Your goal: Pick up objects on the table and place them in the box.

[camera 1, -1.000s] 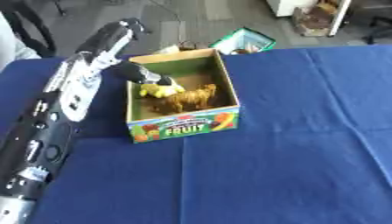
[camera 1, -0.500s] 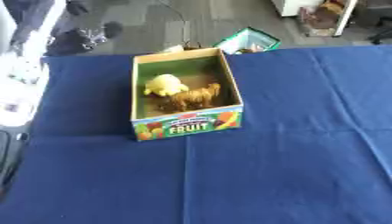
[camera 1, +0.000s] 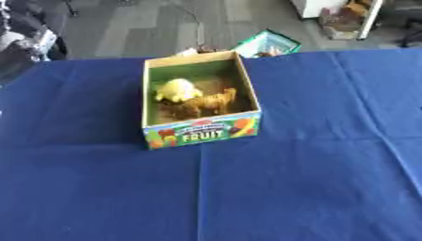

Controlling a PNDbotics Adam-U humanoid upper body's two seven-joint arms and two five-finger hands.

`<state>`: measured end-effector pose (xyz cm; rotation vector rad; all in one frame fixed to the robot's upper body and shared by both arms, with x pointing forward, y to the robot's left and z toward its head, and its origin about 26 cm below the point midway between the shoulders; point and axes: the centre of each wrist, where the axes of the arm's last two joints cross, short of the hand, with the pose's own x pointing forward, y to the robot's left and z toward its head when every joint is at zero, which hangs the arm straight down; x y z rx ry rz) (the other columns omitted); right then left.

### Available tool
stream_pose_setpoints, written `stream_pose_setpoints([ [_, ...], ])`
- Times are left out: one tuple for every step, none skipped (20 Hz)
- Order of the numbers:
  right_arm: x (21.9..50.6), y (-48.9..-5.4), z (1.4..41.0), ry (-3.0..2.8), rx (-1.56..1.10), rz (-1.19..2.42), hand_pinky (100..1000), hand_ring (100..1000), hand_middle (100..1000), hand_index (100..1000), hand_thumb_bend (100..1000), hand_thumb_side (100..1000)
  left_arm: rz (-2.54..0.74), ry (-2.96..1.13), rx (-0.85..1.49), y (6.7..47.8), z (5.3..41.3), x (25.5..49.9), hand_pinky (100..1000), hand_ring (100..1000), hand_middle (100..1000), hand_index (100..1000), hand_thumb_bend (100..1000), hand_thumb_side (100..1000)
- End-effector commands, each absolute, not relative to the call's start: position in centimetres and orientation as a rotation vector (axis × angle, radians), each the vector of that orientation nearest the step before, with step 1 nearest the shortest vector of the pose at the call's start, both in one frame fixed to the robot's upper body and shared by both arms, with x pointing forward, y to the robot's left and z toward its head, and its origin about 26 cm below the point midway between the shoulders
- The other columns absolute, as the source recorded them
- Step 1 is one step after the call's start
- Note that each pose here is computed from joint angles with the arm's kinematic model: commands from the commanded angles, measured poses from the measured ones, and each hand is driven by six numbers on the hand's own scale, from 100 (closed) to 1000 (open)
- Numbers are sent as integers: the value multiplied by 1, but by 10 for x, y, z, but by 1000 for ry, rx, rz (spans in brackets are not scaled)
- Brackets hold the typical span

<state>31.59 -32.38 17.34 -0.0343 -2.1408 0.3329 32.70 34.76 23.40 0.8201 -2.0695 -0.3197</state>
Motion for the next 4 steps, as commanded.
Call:
stream_pose_setpoints([
  [315, -329, 184, -2163, -60, 357, 629, 601, 617, 822, 100, 331, -219, -2105, 778, 349, 236, 316, 606, 558, 610, 769, 478, 614],
  [315, -329, 183, -2163, -60, 355, 629, 601, 617, 822, 100, 331, -199, -2097, 758, 348, 232, 314, 603, 554, 607, 767, 474, 611],
  [315, -329, 183, -2162, -61, 353, 629, 601, 617, 822, 100, 331, -185, -2091, 739, 348, 228, 312, 603, 554, 606, 767, 474, 610],
  [315, -328, 182, -2160, -61, 351, 629, 601, 617, 823, 100, 331, -171, -2082, 719, 347, 224, 310, 600, 550, 602, 766, 471, 610],
])
